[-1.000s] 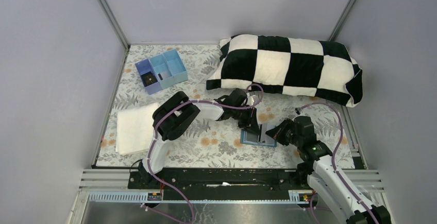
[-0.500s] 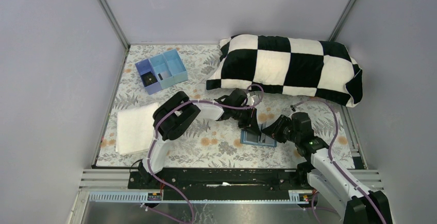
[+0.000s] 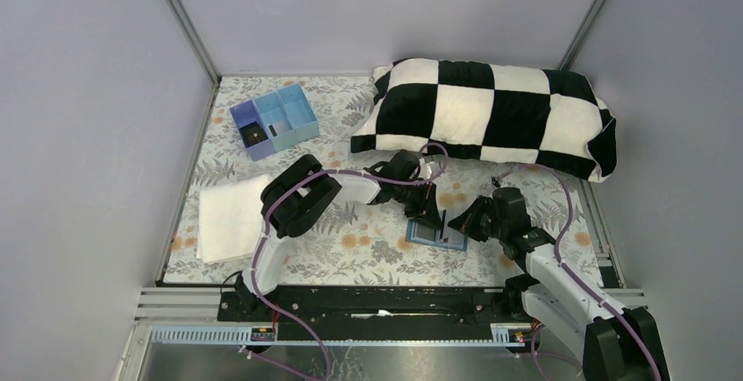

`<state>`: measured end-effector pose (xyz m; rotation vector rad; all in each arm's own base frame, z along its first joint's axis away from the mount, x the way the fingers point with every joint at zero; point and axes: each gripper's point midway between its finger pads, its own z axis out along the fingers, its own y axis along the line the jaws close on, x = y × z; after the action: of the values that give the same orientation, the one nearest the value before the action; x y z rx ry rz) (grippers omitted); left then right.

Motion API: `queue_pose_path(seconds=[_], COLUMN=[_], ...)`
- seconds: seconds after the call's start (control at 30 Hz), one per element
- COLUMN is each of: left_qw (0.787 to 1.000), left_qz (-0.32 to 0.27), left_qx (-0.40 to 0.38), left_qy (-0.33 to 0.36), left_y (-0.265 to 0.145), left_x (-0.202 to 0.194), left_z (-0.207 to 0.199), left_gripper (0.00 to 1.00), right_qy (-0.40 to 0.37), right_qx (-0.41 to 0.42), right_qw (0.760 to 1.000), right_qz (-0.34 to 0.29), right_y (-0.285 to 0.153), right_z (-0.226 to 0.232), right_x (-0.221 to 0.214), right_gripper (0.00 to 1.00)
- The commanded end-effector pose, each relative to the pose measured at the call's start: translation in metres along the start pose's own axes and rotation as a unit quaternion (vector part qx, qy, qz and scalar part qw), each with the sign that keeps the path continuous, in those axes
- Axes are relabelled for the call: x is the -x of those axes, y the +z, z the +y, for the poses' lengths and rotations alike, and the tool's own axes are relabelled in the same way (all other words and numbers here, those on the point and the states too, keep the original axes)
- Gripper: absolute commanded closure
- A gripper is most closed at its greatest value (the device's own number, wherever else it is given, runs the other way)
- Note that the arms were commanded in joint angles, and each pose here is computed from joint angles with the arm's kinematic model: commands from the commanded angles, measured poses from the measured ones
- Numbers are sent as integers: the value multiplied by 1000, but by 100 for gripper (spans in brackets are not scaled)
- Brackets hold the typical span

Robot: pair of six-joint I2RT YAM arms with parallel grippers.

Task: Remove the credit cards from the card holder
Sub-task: Remove the credit card from the card holder.

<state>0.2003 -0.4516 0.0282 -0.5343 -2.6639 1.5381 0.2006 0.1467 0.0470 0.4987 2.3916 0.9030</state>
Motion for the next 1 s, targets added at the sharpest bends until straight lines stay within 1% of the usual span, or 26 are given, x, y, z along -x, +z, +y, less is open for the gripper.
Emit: queue_pose_path(seconds=[0.0, 0.2, 0.33, 0.47, 0.57, 0.7, 0.77, 0.8, 0.87, 0.97], left_qw=[999, 997, 996, 994, 992, 988, 984, 981, 979, 979], left_qz=[-22, -33, -34, -65, -100, -147, -167, -179, -183, -190], left_qx=[19, 26, 51, 52, 56, 32, -7, -24, -37, -45], left_qy=[34, 62, 66, 65, 50, 42, 65, 77, 78, 63], left_y=[-9, -31, -50, -79, -109, -144, -157, -162, -168, -176], left_x=[6, 12, 16, 23, 26, 25, 22, 22, 21, 23], left_z=[-9, -32, -33, -38, -36, -44, -59, -64, -66, -63], left_gripper=[79, 77, 75, 73, 70, 65, 61, 57, 54, 53], right_qy=[-27, -42, -65, -91, -94, -75, -60, -55, -52, -43], right_qx=[-42, -42, -30, -19, 23, 122, 165, 178, 203, 235], right_qw=[999, 998, 997, 995, 995, 990, 984, 982, 977, 970], right_qz=[-5, -7, -26, -29, -20, 0, 11, 19, 27, 33], right_y=[-9, -19, -26, -31, -32, -34, -30, -28, -26, -27], right_z=[-7, -2, 9, 24, 45, 84, 99, 104, 113, 126], right_x=[6, 9, 20, 30, 31, 27, 26, 24, 25, 26], right_gripper=[100, 100, 100, 100, 100, 100, 100, 100, 100, 100])
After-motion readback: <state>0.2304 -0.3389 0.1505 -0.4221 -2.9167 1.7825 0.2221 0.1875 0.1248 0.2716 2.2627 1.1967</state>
